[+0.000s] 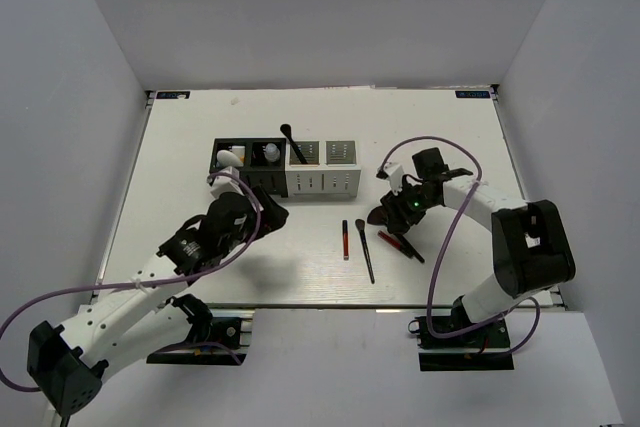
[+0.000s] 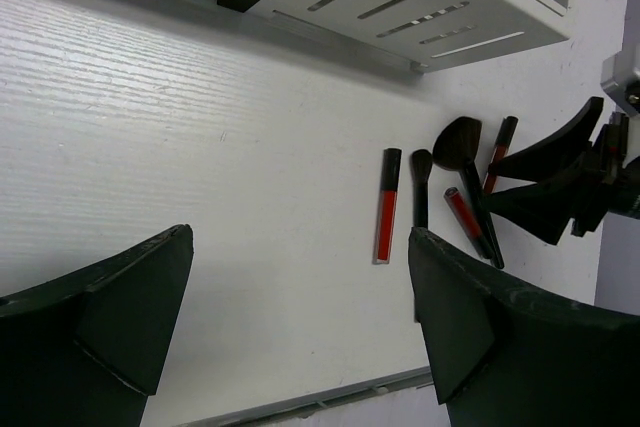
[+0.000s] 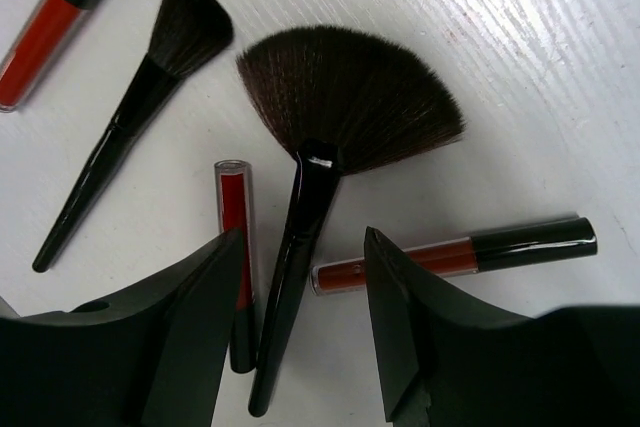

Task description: Organize the makeup

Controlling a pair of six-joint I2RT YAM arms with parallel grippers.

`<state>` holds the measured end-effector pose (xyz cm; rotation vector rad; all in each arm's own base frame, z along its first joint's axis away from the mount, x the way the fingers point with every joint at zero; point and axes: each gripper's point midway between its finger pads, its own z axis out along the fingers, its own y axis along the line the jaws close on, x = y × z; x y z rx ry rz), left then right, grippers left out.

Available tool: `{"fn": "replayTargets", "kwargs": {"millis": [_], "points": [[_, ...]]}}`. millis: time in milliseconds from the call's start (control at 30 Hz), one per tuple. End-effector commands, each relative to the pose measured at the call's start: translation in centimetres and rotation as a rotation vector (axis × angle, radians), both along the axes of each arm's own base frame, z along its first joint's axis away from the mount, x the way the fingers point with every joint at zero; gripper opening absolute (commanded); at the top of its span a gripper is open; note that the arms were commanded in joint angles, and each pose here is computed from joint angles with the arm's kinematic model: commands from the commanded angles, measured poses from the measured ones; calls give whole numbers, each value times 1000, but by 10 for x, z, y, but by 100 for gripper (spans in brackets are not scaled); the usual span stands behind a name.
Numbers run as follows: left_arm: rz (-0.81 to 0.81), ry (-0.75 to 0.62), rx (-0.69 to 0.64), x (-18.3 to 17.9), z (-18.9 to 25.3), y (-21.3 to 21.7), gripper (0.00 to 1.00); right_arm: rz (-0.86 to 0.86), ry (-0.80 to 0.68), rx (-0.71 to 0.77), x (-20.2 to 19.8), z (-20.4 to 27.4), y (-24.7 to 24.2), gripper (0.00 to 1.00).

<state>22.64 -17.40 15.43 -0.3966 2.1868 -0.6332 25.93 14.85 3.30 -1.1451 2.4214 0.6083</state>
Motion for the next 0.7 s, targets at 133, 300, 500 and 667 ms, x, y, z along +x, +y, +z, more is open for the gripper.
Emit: {"fn": "replayTargets", "kwargs": {"millis": [133, 300, 500, 667], "points": [[7, 33, -26, -12, -9, 4, 98, -10, -35, -52, 17, -7, 8, 55], [18, 39, -24, -14, -11, 7, 98, -21, -51, -99, 20, -17, 7, 45], [17, 47, -17, -11, -12, 5, 98, -43, -60, -150, 19, -25, 2, 27], [4, 62, -9, -9, -16, 0, 98, -34, -21, -94, 13, -23, 11, 13]]}}
